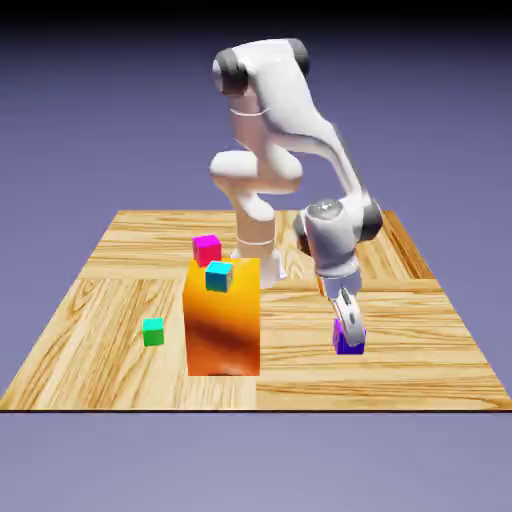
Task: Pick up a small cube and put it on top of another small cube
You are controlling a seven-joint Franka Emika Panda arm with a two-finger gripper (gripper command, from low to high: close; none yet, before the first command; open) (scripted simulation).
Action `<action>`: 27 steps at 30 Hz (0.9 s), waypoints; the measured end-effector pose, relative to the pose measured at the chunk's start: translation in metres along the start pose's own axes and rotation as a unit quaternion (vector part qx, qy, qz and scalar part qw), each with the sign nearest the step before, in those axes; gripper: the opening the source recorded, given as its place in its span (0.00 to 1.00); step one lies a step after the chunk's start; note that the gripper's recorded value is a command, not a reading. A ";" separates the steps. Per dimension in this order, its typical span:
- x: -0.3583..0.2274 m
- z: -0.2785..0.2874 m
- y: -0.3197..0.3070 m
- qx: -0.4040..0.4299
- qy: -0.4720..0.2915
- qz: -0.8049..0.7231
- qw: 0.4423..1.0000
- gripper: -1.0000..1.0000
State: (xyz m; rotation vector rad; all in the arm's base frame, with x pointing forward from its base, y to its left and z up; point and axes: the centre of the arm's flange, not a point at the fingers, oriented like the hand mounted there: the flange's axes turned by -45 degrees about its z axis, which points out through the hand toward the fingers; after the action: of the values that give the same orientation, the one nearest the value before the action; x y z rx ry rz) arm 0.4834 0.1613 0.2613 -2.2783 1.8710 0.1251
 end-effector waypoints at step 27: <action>0.036 -0.235 0.023 -0.041 0.071 -0.534 0.841 0.00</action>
State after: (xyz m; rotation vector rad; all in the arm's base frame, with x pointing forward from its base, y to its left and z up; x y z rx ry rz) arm 0.4552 0.0757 0.4822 -3.0601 0.3879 -0.1360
